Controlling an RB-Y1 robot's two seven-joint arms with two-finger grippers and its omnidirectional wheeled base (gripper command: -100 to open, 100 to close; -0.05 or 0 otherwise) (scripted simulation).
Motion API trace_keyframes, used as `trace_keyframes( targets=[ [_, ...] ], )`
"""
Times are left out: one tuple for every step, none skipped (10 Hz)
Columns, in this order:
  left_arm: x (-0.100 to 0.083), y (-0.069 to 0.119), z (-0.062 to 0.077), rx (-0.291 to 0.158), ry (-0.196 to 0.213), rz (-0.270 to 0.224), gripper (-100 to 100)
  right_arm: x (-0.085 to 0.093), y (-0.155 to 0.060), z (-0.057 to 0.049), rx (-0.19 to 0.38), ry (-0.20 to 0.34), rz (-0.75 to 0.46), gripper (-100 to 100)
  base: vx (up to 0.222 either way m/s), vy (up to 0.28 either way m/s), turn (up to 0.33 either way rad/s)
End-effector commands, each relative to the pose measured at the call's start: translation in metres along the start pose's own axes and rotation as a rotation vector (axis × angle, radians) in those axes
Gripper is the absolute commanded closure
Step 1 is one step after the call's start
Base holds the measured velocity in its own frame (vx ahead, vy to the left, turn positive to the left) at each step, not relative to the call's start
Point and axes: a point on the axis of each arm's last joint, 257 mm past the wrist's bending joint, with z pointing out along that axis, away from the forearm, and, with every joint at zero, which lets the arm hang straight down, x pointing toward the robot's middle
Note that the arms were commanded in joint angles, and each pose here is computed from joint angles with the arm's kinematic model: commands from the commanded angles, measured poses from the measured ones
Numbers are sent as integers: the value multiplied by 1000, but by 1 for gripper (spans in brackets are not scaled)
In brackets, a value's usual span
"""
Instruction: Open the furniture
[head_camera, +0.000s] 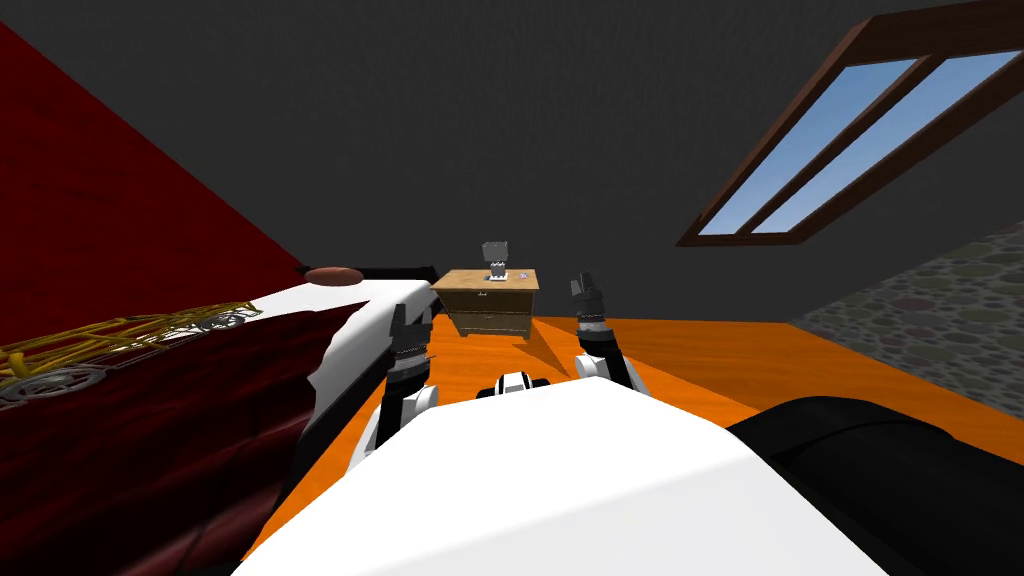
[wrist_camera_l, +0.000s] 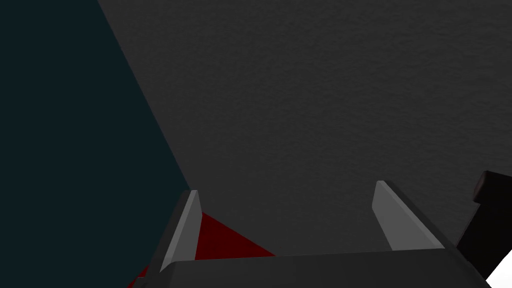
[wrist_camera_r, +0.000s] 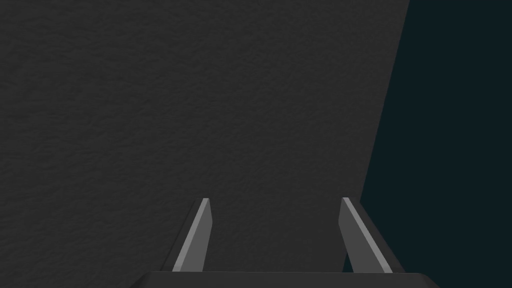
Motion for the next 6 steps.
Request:
trace_keyframes(
  targets=[
    [-6, 16, -7, -19, 6, 10, -100, 0, 0, 0, 0, 0, 0, 0, 47, 32, -11],
    [-10, 24, -11, -24, 7, 15, -100, 0, 0, 0, 0, 0, 0, 0, 39, 37, -28],
    [-10, 26, -12, -31, 5, 15, -100, 0, 0, 0, 0, 0, 0, 0, 34, 30, -21],
    [-15, 35, -16, -38, 4, 19, -100, 0, 0, 0, 0, 0, 0, 0, 43, 21, -41],
    [-18, 39, -18, -34, 2, 22, -100, 0, 0, 0, 0, 0, 0, 0, 71, 40, -62],
    [-21, 48, -23, -56, -3, 24, -100, 0, 0, 0, 0, 0, 0, 0, 63, 44, -29]
  ],
)
